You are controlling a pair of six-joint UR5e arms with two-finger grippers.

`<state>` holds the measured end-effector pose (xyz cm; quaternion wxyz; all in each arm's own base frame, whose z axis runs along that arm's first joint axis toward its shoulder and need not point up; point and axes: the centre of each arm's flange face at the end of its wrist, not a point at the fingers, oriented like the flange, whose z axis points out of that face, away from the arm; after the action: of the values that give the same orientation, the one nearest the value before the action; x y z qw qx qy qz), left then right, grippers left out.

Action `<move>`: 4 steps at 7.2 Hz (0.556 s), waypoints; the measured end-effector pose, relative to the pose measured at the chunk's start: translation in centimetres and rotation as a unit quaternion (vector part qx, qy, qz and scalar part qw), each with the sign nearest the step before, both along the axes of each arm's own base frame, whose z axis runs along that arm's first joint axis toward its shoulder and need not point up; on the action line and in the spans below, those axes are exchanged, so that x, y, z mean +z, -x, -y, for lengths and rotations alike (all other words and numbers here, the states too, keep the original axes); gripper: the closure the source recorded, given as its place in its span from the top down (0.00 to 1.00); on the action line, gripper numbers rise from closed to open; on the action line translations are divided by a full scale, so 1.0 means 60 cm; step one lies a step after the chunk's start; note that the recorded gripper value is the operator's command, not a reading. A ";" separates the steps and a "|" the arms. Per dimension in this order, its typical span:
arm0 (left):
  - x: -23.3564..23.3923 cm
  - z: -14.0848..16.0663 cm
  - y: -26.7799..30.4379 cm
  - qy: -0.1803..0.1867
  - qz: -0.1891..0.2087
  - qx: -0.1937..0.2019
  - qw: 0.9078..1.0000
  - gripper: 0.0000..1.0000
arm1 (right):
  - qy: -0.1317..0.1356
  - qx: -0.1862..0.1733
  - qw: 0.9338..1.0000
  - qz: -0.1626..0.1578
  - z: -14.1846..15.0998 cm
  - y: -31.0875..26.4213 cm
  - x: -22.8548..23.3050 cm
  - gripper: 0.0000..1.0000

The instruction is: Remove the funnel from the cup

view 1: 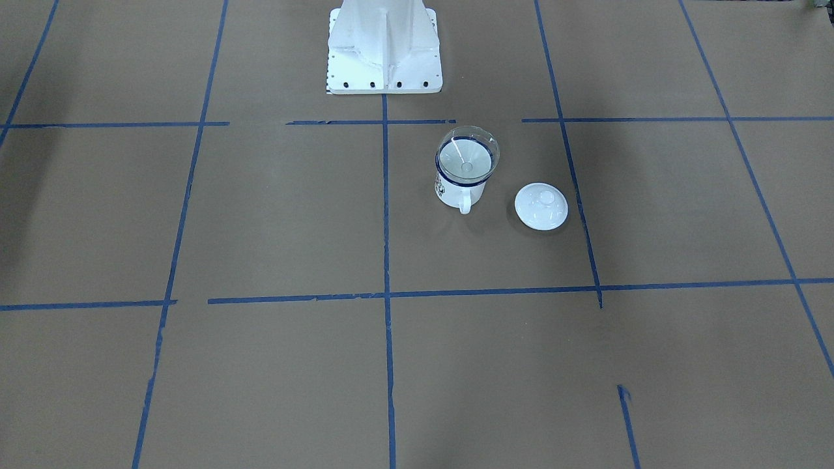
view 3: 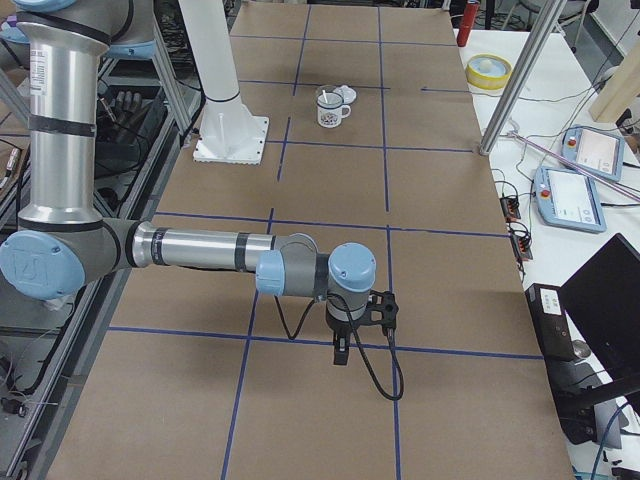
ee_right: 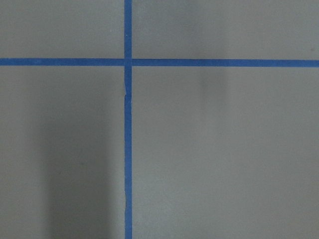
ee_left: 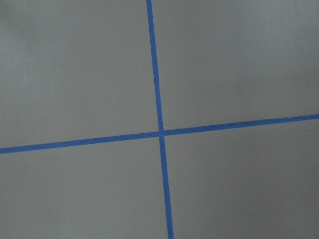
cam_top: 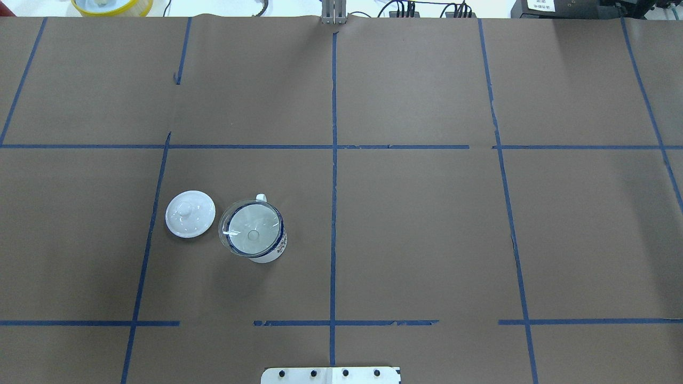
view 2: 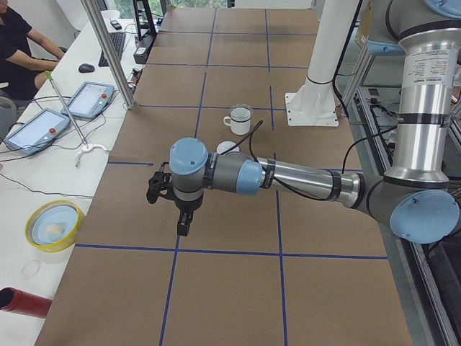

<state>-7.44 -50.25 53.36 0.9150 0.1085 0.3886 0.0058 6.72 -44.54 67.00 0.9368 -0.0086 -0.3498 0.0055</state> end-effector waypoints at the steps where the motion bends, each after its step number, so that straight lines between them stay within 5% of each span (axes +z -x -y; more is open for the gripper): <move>1: -0.081 0.008 -0.035 -0.010 -0.011 -0.015 1.000 1.00 | 0.000 0.000 1.000 0.000 0.000 0.000 0.000 1.00; 4: -0.326 0.009 -0.260 -0.024 -0.068 0.002 0.997 1.00 | 0.000 0.000 1.000 0.000 0.000 0.000 0.000 1.00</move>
<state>8.18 -50.80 33.81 0.8834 0.1294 0.4503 0.0093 6.72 -44.54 67.00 0.9368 -0.0086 -0.3498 0.0056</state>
